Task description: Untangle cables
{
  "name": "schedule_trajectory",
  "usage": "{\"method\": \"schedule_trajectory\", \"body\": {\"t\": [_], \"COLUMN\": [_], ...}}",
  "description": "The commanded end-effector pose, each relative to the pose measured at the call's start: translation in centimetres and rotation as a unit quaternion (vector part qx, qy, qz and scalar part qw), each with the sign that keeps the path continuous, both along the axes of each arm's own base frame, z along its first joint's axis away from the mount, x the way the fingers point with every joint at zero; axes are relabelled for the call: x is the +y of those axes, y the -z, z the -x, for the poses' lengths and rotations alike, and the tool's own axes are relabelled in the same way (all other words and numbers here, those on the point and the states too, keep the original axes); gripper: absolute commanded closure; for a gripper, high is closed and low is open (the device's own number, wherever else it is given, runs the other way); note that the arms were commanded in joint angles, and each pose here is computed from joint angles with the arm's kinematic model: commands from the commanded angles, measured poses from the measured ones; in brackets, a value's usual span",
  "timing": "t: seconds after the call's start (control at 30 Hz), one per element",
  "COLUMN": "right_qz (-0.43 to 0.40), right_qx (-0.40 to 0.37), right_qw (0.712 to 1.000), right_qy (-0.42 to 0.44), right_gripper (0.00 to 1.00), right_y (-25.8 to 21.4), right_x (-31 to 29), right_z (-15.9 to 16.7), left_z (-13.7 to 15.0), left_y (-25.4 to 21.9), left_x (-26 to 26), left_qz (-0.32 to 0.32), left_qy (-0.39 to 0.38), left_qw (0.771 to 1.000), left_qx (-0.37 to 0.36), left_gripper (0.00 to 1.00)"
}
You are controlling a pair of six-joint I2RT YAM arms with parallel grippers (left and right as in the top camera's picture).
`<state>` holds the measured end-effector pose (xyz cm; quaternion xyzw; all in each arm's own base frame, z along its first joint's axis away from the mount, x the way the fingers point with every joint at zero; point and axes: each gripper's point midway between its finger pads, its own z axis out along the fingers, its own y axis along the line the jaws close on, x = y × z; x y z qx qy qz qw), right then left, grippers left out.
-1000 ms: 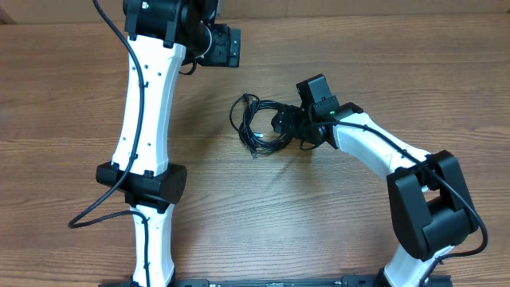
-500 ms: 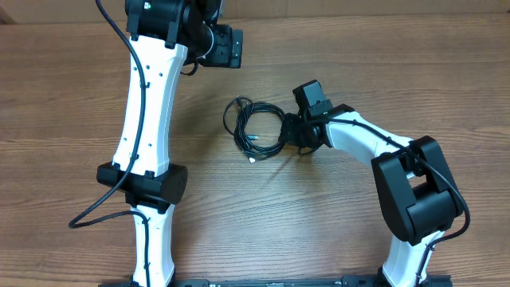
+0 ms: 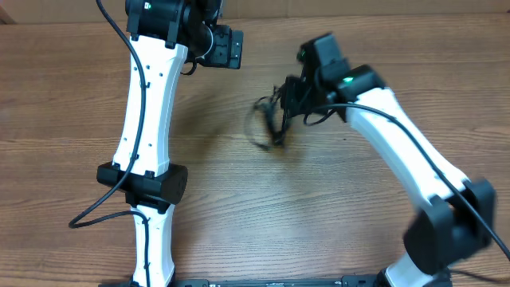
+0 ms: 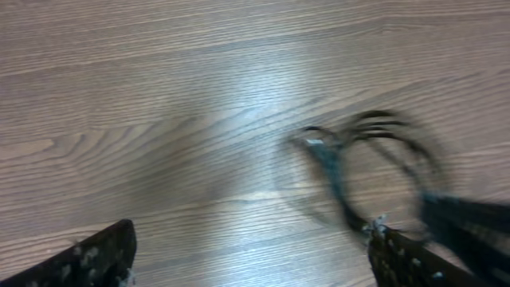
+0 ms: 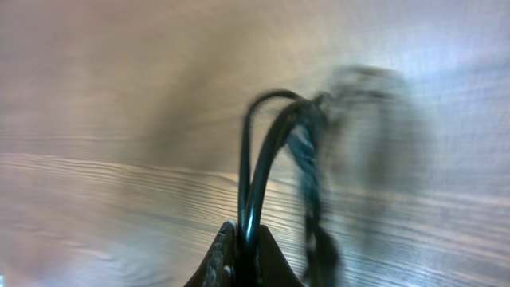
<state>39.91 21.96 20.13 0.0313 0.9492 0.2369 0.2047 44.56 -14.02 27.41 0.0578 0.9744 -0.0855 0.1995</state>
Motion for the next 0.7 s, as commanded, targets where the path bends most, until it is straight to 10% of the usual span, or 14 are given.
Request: {"method": "schedule_trajectory", "body": {"t": [0.0, 0.67], "right_qz": [-0.023, 0.039], "right_qx": [-0.082, -0.354], "right_qw": [0.996, 0.934], "right_qy": [-0.021, 0.021], "right_gripper": [0.96, 0.96], "right_y": [-7.3, -24.9], "right_x": [-0.1, -7.5], "right_z": [0.8, 4.7], "left_z": [0.4, 0.6], "left_y": [-0.3, 0.5], "left_x": [0.5, 0.3], "left_qz": [-0.022, -0.035], "left_qy": [0.005, 0.046], "left_qw": [1.0, 0.998], "left_qx": [-0.006, 0.003], "left_gripper": [0.04, 0.0]}}
